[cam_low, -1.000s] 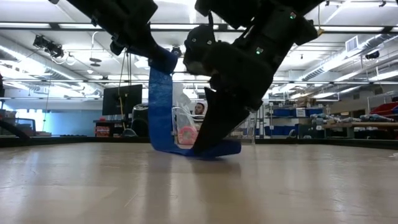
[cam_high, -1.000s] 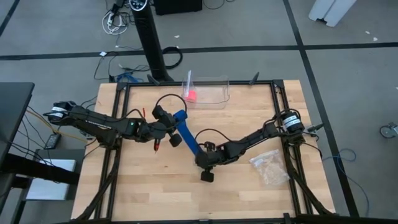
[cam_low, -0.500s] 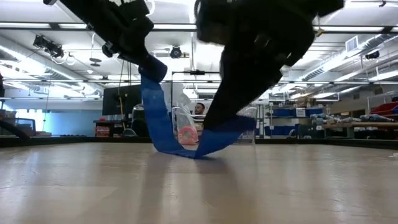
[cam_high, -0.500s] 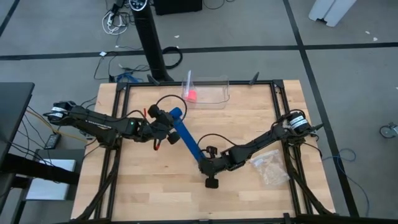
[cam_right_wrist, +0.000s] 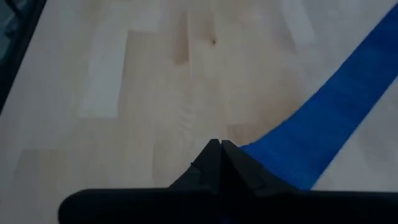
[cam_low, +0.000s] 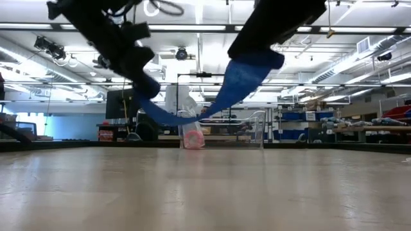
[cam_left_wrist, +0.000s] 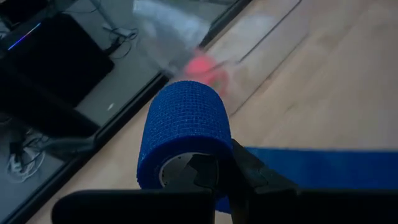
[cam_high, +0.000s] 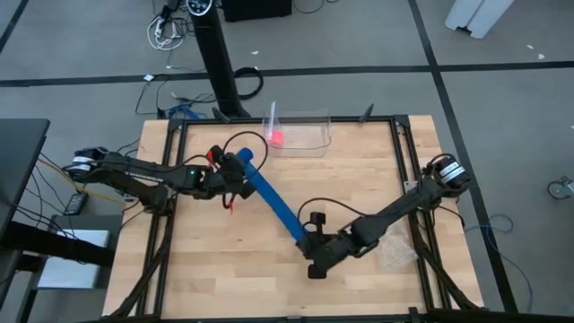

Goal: Roll bandage
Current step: Roll the blue bandage

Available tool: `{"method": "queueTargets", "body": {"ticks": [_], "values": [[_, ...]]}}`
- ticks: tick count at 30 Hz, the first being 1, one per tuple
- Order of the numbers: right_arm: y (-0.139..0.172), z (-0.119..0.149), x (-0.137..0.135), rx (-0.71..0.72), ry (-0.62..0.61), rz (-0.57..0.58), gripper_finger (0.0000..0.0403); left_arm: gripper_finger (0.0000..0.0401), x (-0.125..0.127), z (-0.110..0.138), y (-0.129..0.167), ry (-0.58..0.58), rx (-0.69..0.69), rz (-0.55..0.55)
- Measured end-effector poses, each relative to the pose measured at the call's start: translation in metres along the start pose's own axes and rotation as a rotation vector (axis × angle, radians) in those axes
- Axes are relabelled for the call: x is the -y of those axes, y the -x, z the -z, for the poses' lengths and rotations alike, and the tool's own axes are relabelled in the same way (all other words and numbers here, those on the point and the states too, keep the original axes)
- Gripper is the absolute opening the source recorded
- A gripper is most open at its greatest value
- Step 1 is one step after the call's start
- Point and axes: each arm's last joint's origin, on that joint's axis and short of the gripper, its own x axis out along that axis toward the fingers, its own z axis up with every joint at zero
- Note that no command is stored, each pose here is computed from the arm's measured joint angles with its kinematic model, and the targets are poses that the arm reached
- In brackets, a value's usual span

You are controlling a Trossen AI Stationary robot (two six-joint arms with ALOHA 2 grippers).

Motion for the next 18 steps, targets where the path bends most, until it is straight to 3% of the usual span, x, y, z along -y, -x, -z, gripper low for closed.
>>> {"method": "queueTargets", "body": {"ticks": [10, 18], "values": [[0.023, 0.000, -0.012, 0.112, 0.019, 0.163, 0.0005, 0.0019, -0.020, 0.040, -0.014, 0.085, -0.028, -0.034], [0.039, 0.007, -0.024, 0.188, 0.031, 0.306, 0.0004, 0.0019, -0.046, 0.051, -0.011, 0.151, -0.015, -0.080]]}}
